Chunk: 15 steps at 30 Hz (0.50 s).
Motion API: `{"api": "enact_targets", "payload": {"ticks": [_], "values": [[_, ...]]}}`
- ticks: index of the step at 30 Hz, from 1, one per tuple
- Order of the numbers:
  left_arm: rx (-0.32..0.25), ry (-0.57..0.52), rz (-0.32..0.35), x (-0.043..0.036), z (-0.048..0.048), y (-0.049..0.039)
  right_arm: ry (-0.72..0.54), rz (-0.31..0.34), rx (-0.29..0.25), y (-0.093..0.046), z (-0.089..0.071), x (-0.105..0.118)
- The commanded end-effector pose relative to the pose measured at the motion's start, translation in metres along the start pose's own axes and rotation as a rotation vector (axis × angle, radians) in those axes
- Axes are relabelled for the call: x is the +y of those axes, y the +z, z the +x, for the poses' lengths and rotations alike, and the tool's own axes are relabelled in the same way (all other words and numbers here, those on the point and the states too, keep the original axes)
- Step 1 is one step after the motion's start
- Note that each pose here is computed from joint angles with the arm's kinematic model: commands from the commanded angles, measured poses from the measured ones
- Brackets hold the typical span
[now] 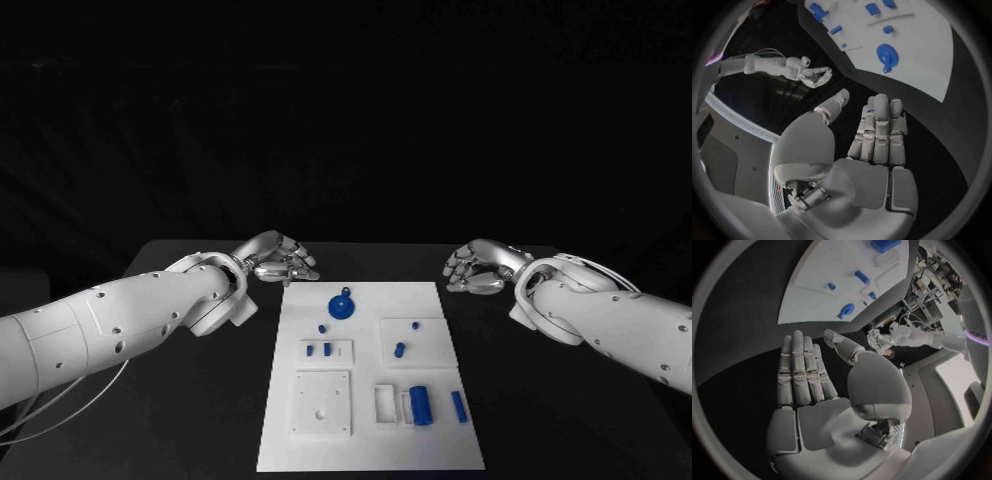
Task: Assemble the parts on the task board
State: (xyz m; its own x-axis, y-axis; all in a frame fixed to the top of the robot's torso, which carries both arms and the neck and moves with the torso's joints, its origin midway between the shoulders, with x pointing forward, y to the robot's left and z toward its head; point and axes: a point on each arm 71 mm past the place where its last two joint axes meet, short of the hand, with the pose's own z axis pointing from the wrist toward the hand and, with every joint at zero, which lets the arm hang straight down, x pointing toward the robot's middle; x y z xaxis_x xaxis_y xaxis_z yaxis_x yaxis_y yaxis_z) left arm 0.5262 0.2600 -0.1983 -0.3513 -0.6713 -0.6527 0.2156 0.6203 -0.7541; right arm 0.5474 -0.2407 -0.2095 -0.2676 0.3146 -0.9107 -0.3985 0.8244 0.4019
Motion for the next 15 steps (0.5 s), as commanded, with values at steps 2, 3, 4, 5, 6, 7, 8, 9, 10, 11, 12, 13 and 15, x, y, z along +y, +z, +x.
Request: {"api": "enact_targets", "payload": {"ticks": [2, 3, 4, 5, 6, 7, 8, 9, 10, 11, 12, 13, 15], "values": [[0.025, -0.278, 0.06, -0.0121, 0.0065, 0.0009, -0.247, -0.038, 0.002, -0.001, 0.014, 0.013], [0.021, -0.293, 0.06, -0.0127, 0.0069, 0.0011, -0.261, -0.038, 0.004, -0.001, 0.016, 0.015], [0.008, -0.326, 0.058, -0.014, 0.0076, 0.0016, -0.282, -0.037, 0.007, -0.001, 0.02, 0.018], [-0.015, -0.364, 0.044, -0.0155, 0.0088, 0.0019, -0.317, -0.039, 0.011, -0.001, 0.026, 0.023], [-0.029, -0.379, 0.036, -0.0163, 0.0095, 0.0023, -0.331, -0.042, 0.017, -0.001, 0.029, 0.025], [-0.043, -0.391, 0.034, -0.0174, 0.0101, 0.0028, -0.338, -0.043, 0.019, -0.001, 0.032, 0.028], [-0.046, -0.398, 0.033, -0.018, 0.0108, 0.003, -0.344, -0.047, 0.022, -0.001, 0.034, 0.03], [-0.054, -0.41, 0.033, -0.0195, 0.0118, 0.0036, -0.352, -0.051, 0.022, 0.0, 0.037, 0.033], [-0.059, -0.423, 0.035, -0.0205, 0.0126, 0.0038, -0.352, -0.054, 0.02, 0.0, 0.04, 0.036], [-0.062, -0.435, 0.037, -0.0217, 0.0135, 0.004, -0.355, -0.055, 0.02, 0.001, 0.043, 0.039], [-0.066, -0.443, 0.035, -0.0228, 0.0144, 0.0042, -0.362, -0.055, 0.02, 0.001, 0.045, 0.041], [-0.069, -0.446, 0.029, -0.0233, 0.0153, 0.0042, -0.371, -0.057, 0.023, 0.001, 0.049, 0.043], [-0.066, -0.446, 0.018, -0.0236, 0.0167, 0.0048, -0.382, -0.056, 0.02, 0.002, 0.053, 0.046]]}}
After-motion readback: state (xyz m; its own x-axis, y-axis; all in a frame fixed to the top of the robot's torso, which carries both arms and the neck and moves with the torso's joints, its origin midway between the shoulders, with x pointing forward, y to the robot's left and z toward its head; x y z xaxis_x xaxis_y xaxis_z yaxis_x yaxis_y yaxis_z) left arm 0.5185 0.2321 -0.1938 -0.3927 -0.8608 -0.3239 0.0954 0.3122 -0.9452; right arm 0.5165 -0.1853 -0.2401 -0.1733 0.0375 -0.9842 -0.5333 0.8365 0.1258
